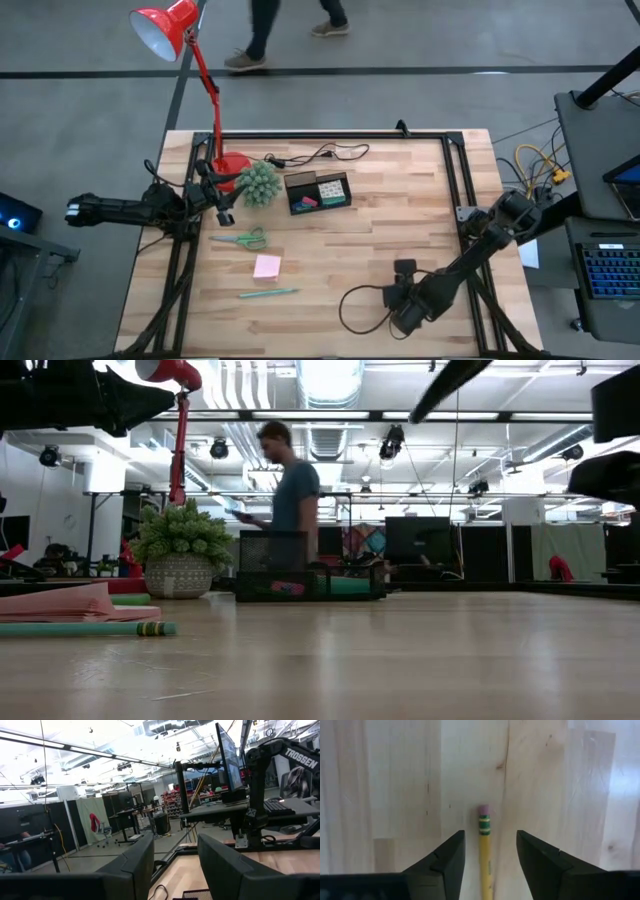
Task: Pick and place office supplies into organizer
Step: Put the yellow pencil into the desk organizer, then put the blue pencil into the desk organizer
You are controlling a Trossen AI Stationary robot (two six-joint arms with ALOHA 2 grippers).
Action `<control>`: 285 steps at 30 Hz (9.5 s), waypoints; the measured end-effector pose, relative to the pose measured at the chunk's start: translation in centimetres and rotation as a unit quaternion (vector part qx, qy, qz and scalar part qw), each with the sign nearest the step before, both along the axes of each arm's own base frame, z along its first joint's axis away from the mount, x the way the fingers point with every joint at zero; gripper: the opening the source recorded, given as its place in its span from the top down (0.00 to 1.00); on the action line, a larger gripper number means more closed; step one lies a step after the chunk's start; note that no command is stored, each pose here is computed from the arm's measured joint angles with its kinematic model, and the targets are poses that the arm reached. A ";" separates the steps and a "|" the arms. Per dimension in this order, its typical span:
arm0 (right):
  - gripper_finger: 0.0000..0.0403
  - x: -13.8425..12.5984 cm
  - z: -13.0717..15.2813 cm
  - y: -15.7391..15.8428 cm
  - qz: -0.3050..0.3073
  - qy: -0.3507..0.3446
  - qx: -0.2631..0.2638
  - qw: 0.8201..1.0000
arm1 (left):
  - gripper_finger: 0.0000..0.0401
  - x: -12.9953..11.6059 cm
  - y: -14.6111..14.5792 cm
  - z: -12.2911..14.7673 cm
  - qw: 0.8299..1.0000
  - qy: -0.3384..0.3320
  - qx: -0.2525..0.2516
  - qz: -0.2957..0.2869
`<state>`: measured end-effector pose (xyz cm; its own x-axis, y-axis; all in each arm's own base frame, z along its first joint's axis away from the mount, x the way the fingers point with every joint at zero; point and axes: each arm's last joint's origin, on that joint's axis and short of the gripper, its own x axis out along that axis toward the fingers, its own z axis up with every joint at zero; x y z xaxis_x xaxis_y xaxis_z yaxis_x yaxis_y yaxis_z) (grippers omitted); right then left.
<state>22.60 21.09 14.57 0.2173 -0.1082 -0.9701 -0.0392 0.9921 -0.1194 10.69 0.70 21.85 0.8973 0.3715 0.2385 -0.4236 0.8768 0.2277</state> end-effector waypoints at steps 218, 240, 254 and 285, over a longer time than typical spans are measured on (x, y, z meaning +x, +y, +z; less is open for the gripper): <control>0.84 19.6 9.5 -25.7 -0.025 -0.463 -0.022 0.886 | 0.65 0.0 0.0 0.0 1.000 -0.001 0.000 0.000; 0.95 17.0 12.6 -16.6 0.049 -0.436 0.050 0.897 | 0.65 0.0 0.0 0.0 1.000 -0.001 0.000 0.000; 0.98 0.6 14.3 -16.7 0.009 -0.496 -0.003 0.868 | 0.65 0.2 0.0 -0.2 1.000 0.012 0.001 0.000; 0.98 -14.0 6.5 -20.0 0.033 -0.678 -0.046 0.733 | 0.65 1.3 -0.1 -1.1 0.998 0.053 -0.014 -0.004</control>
